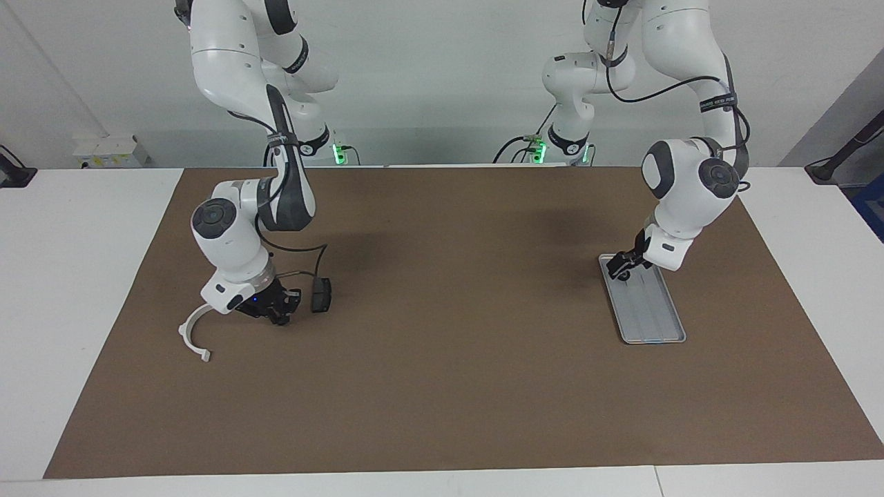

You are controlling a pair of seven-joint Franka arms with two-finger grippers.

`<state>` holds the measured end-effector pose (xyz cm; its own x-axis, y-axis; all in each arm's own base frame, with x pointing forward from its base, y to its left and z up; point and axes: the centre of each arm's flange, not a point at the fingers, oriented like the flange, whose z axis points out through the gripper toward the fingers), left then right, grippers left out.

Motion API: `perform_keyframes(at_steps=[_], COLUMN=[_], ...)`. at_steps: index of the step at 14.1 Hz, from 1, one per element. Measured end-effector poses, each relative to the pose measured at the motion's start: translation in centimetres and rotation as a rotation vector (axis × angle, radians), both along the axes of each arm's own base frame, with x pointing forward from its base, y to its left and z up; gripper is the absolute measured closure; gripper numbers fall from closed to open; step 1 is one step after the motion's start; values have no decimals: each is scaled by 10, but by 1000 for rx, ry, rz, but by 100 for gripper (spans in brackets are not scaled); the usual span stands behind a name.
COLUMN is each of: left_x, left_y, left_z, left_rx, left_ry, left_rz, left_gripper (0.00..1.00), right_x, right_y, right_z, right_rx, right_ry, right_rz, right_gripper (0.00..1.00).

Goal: Pick bearing gear from pile to tray

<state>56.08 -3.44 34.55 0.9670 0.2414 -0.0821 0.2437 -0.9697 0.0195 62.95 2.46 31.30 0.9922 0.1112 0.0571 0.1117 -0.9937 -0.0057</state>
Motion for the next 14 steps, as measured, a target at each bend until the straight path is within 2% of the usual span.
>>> perform_keyframes(at_steps=[3,5,8,11,14], left_x=[-1,-2,-2,-2,-3], left_y=[-15,-28,-40,-40,-49], left_z=[0,1,1,1,1], left_rx=[4,6,7,8,9], left_ry=[-2,-4,-10,-10,-10], left_rz=[30,46,58,69,73], left_gripper=[0,0,0,0,0], right_x=[17,19,-10,-50,-75], right_y=[31,80,183,273,321], right_z=[60,116,157,160,155], right_rx=[3,5,-6,-4,19], right_ry=[17,41,36,31,13], right_rz=[-36,-105,-210,-325,-391], right_gripper=[77,77,77,77,77])
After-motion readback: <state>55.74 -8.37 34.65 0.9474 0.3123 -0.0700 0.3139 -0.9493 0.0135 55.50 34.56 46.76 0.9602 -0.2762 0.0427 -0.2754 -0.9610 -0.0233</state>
